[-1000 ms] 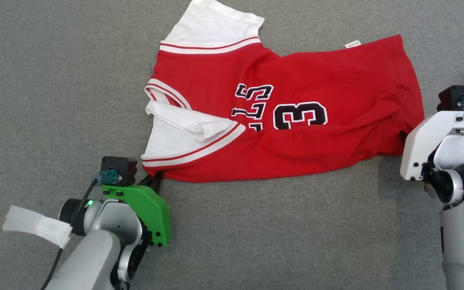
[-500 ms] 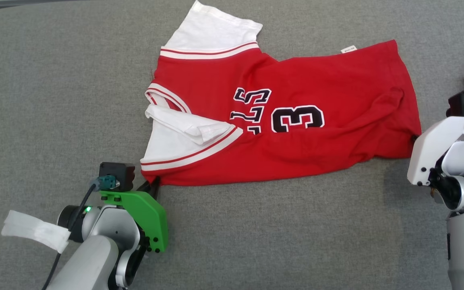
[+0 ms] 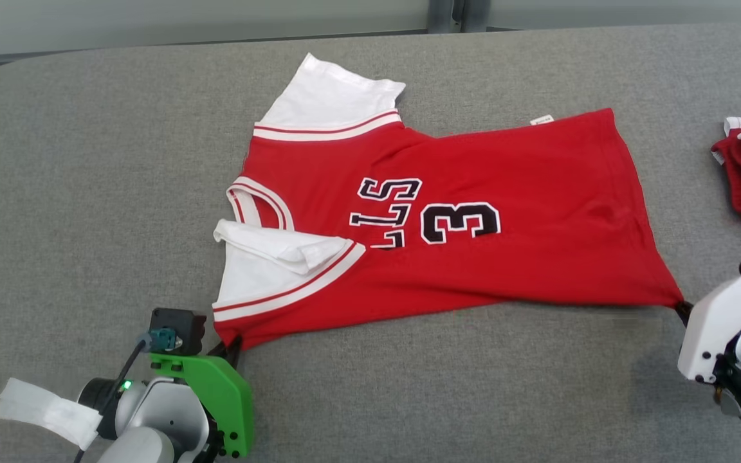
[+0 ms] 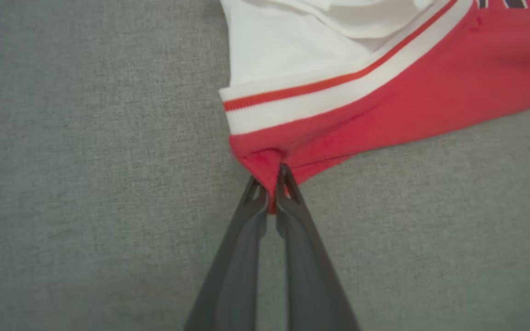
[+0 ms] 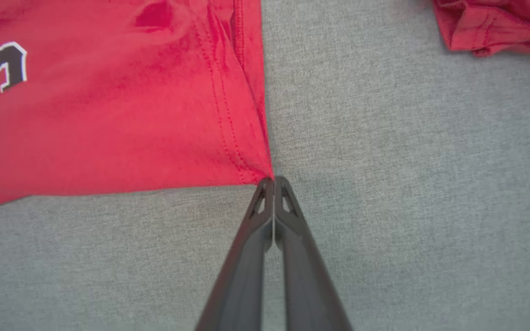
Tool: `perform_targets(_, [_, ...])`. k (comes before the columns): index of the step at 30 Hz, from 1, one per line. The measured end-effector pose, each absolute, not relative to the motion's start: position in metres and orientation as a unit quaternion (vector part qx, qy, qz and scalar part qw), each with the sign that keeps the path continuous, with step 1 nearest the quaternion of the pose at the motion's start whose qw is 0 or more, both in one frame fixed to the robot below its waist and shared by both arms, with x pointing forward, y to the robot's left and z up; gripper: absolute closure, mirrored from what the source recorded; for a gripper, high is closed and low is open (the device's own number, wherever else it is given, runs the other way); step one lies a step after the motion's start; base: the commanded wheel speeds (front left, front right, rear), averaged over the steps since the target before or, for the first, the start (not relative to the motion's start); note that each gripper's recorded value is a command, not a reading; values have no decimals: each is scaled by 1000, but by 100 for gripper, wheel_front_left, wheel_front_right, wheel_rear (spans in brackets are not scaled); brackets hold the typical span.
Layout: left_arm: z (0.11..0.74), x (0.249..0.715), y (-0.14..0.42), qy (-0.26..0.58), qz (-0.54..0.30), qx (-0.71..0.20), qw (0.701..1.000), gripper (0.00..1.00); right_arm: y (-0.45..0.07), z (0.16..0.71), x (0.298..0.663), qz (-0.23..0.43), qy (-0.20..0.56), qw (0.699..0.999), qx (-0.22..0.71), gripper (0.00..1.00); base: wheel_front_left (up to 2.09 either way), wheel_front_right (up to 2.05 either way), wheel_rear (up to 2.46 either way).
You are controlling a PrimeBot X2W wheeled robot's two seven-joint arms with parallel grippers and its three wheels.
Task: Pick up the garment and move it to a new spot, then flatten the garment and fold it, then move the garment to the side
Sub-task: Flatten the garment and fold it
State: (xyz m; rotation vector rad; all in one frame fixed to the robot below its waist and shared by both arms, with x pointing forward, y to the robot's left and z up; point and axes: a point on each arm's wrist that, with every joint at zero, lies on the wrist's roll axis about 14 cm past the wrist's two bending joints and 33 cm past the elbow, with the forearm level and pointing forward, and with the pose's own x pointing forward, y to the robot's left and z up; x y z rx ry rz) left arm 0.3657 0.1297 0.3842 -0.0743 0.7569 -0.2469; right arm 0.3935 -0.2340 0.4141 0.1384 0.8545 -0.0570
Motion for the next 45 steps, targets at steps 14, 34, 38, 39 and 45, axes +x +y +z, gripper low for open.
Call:
perform_targets(14, [386,332,128,371,-116,-45,920,100,-243,409,351,-54,417,901,106,100,0,0,0])
perform_targets(34, [383,269,140,398,-82,-67,911,100,-246,396,296,-55,442,881,158,100,0,0,0])
perform_targets(38, [374,258,136,421,-88,-70,900,100,-243,392,291,-54,444,879,163,90,0,0,0])
perform_targets(39, [375,260,136,416,-88,-70,902,71,-244,391,291,-56,441,881,165,0,0,0,0])
perform_targets(45, [376,262,146,398,-74,-59,912,0,-251,395,296,-68,411,894,161,0,0,0,0])
